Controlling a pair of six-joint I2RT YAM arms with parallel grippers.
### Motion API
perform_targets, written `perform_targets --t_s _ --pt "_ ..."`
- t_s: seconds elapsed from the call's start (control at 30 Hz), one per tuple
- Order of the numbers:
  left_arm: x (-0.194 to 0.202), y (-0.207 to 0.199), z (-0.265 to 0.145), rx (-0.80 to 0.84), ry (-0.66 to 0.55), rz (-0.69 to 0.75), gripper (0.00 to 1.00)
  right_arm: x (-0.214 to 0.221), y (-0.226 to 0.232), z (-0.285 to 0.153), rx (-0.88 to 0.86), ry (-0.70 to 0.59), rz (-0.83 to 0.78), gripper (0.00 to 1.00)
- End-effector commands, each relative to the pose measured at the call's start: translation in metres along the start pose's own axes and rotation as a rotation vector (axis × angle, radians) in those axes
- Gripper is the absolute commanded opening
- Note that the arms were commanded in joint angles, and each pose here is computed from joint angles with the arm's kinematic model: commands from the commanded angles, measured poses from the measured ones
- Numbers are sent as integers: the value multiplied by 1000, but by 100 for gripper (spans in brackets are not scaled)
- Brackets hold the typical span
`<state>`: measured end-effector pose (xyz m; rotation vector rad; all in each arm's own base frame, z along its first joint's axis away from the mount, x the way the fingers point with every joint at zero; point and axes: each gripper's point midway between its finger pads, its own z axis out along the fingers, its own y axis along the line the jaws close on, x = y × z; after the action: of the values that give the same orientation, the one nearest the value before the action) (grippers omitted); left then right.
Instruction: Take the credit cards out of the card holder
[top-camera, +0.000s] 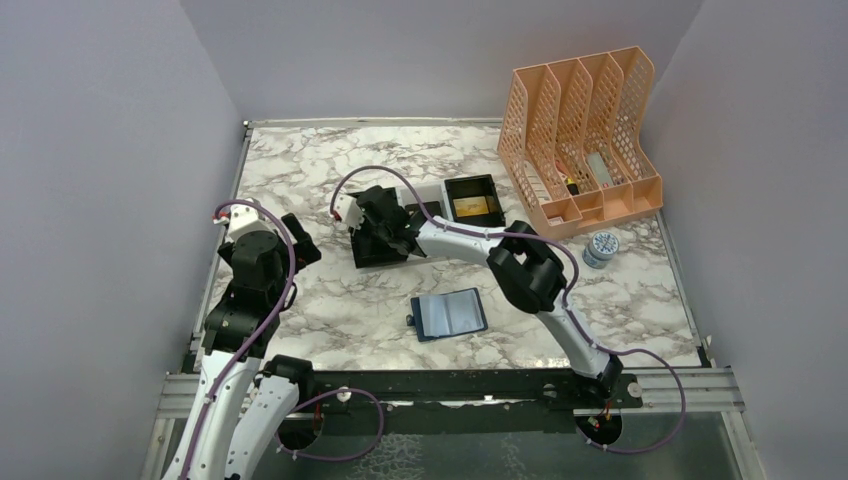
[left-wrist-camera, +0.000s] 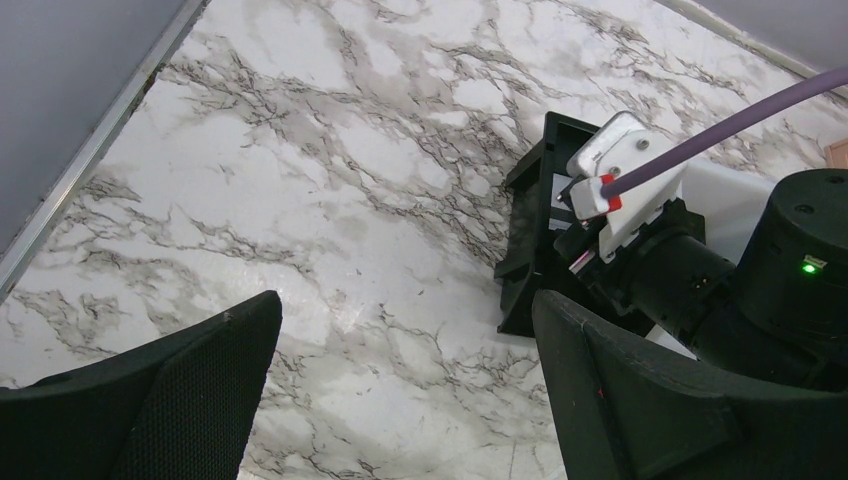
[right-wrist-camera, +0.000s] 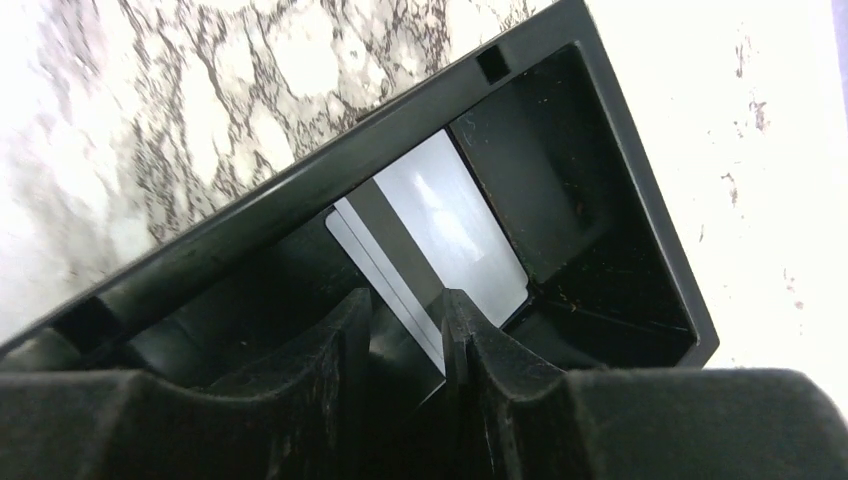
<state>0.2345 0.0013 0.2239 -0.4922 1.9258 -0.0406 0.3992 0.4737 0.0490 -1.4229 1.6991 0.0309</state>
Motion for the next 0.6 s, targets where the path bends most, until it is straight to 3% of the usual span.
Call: perform_targets --t_s 0.0,0.57 --pt "3 1 2 -1 7 1 99 -36 -2 -24 -32 -85 182 32" --pt "3 0 2 4 9 5 99 -13 17 3 -17 -41 288 32"
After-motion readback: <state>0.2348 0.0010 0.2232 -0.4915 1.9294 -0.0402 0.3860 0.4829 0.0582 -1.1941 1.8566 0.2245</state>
